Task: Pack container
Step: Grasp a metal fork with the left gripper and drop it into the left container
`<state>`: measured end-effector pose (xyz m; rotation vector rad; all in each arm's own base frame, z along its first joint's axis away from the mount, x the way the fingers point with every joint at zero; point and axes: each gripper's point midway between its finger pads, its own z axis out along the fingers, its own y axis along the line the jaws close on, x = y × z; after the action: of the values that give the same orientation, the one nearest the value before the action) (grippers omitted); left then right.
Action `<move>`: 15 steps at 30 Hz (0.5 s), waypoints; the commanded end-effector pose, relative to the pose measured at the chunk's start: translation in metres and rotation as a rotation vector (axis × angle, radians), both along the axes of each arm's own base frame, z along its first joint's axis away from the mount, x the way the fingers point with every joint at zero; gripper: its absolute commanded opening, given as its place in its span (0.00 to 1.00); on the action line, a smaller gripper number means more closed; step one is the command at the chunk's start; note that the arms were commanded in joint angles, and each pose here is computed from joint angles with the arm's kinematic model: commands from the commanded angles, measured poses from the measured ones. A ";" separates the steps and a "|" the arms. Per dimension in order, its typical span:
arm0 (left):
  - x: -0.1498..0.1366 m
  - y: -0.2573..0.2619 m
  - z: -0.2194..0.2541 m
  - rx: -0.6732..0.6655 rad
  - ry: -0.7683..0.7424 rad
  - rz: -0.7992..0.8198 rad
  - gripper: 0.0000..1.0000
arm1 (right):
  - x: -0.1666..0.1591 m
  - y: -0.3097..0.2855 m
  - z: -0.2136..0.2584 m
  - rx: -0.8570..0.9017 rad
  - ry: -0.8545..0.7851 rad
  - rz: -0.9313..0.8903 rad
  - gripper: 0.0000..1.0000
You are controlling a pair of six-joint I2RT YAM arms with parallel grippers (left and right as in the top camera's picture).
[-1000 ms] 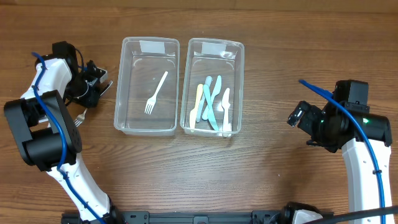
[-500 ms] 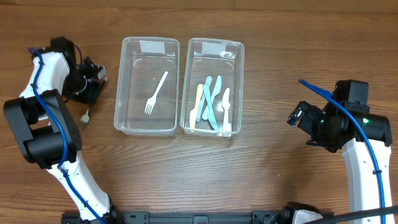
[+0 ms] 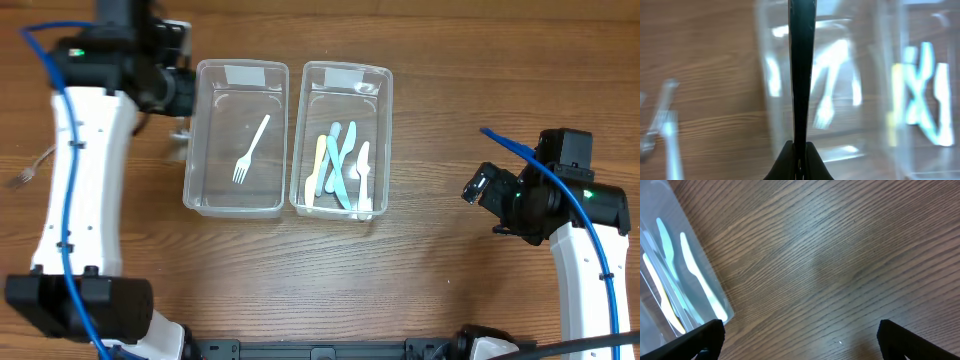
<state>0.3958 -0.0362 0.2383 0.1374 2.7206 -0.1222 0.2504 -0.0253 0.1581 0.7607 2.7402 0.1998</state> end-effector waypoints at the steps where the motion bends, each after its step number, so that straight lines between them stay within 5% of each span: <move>1: 0.002 -0.048 -0.033 -0.074 0.094 0.044 0.04 | 0.002 0.002 0.001 0.001 -0.005 0.010 1.00; 13: 0.007 -0.098 -0.146 0.007 0.343 -0.070 0.04 | -0.001 0.004 0.000 0.011 0.007 0.012 1.00; 15: 0.008 -0.094 -0.145 0.005 0.338 -0.062 0.29 | -0.001 0.004 0.000 0.010 0.007 0.012 1.00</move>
<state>0.4021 -0.1355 0.0886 0.2480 3.0662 -0.1672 0.2473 -0.0233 0.1572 0.7646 2.7543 0.2101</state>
